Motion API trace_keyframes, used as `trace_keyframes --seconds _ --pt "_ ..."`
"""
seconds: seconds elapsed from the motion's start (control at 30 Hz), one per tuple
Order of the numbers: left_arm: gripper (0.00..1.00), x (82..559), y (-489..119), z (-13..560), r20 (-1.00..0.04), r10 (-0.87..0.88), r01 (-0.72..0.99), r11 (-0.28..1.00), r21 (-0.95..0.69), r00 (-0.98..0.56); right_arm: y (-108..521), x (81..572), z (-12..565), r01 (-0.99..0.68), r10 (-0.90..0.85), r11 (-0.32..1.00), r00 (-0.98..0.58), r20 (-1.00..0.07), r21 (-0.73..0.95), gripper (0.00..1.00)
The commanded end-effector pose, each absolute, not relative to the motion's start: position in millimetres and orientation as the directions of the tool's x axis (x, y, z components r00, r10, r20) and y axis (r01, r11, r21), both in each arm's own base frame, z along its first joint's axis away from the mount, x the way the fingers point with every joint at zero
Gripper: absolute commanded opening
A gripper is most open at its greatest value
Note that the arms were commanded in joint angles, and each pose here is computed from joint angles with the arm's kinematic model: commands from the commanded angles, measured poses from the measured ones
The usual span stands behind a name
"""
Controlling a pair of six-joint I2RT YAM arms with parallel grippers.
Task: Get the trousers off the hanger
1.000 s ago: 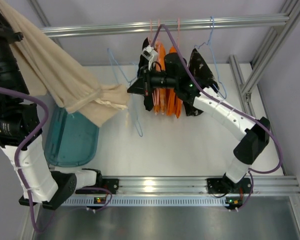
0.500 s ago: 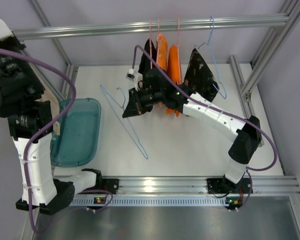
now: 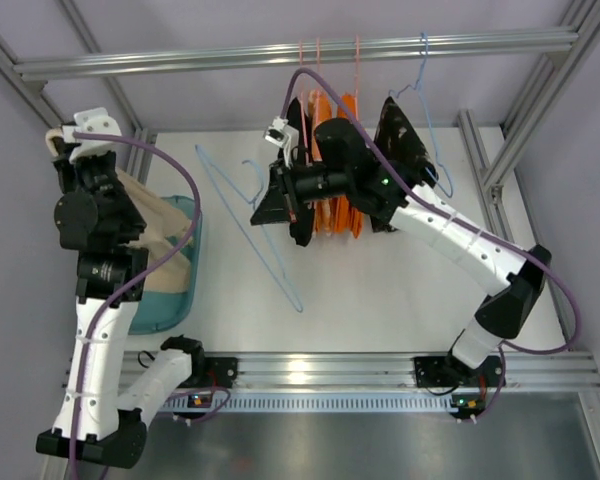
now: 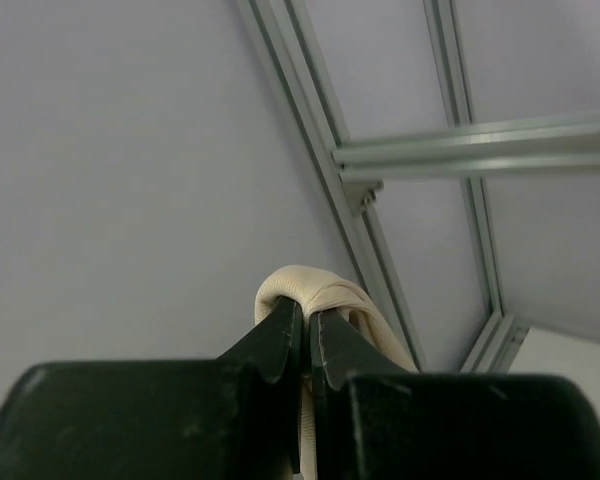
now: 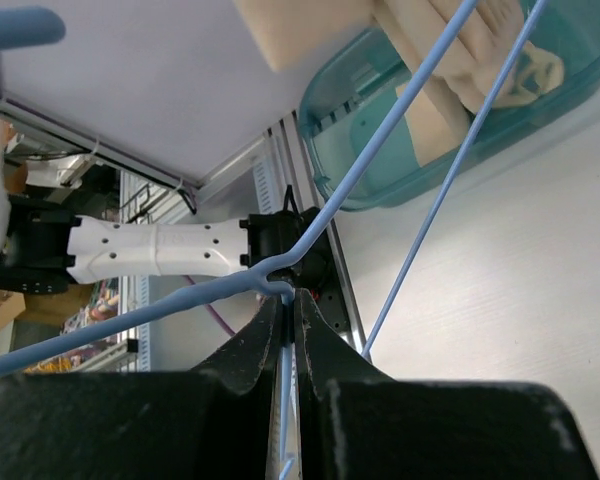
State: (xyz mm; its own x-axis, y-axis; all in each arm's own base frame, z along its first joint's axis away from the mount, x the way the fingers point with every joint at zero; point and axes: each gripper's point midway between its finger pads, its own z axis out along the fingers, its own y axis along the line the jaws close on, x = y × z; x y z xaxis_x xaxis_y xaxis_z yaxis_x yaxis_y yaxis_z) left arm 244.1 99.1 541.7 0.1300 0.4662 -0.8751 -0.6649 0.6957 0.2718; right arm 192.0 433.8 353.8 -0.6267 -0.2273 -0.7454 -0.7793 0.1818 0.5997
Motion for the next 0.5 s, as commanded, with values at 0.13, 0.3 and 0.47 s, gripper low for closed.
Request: trace_keyframes --seconds 0.13,0.3,0.47 --pt "0.0 256 112 463 -0.886 0.464 -0.641 0.682 0.351 0.009 399 163 450 -0.882 -0.095 0.071 -0.47 -0.877 0.465 0.0" --pt "0.0 262 146 376 -0.887 0.412 -0.607 0.657 0.447 -0.207 375 140 478 -0.921 -0.093 0.014 -0.389 -0.917 0.389 0.0" --pt "0.0 257 139 286 -0.88 0.295 -0.41 0.799 0.44 -0.372 345 134 487 -0.945 -0.069 0.055 -0.326 -0.943 0.323 0.0"
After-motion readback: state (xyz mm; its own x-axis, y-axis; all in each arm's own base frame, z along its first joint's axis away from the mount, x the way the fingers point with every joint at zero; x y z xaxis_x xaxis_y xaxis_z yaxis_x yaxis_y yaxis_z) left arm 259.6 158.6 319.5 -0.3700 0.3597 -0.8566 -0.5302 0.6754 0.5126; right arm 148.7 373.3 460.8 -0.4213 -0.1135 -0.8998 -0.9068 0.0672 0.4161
